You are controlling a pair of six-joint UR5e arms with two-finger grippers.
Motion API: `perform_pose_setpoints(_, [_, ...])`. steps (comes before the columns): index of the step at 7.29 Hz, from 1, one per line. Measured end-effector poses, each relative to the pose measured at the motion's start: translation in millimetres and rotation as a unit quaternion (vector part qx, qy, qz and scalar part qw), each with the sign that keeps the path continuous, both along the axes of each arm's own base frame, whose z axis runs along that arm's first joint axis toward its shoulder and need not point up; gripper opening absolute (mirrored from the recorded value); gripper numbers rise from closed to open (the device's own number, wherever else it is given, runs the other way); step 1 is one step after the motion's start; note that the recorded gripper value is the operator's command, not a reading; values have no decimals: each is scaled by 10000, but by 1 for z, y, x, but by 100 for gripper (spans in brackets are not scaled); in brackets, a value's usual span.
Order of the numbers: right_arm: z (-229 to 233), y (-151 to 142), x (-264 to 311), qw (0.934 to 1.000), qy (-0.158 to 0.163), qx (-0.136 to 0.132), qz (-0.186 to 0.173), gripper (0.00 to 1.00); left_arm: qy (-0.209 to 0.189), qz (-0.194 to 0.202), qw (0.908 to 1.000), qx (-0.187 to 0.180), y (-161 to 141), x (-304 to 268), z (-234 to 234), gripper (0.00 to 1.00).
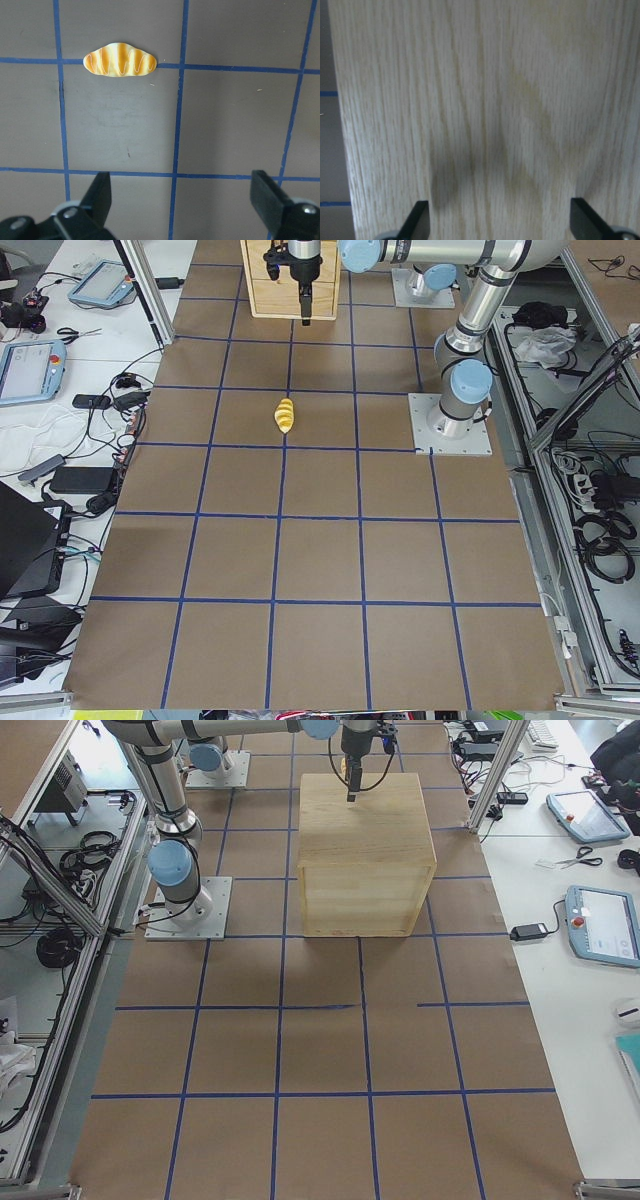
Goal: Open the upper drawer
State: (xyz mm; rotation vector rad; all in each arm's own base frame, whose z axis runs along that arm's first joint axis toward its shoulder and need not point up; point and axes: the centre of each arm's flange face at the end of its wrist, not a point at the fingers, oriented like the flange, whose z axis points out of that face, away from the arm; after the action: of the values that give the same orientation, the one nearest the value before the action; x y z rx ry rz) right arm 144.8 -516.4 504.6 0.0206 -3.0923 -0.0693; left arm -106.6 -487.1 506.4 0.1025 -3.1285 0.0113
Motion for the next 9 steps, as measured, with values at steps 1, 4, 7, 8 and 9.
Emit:
perform_pose_setpoints(1, [0, 0, 0, 10000, 0, -1, 3, 100, -1, 5, 10000, -22, 0, -1, 2, 100])
perform_pose_setpoints(4, [0, 0, 0, 10000, 0, -3, 6, 100, -14, 44, 10000, -12, 1, 2, 7, 100])
perform_pose_setpoints(7, [0, 0, 0, 10000, 0, -3, 4, 100, -54, 49, 9998, 172, 6, 7, 10, 100])
perform_pose_setpoints(8, [0, 0, 0, 10000, 0, -3, 2, 100, -46, 32, 9998, 206, 7, 7, 9, 100])
perform_pose_setpoints(9, [0, 0, 0, 10000, 0, -3, 4, 100, -26, 11, 9997, 236, 7, 6, 6, 100])
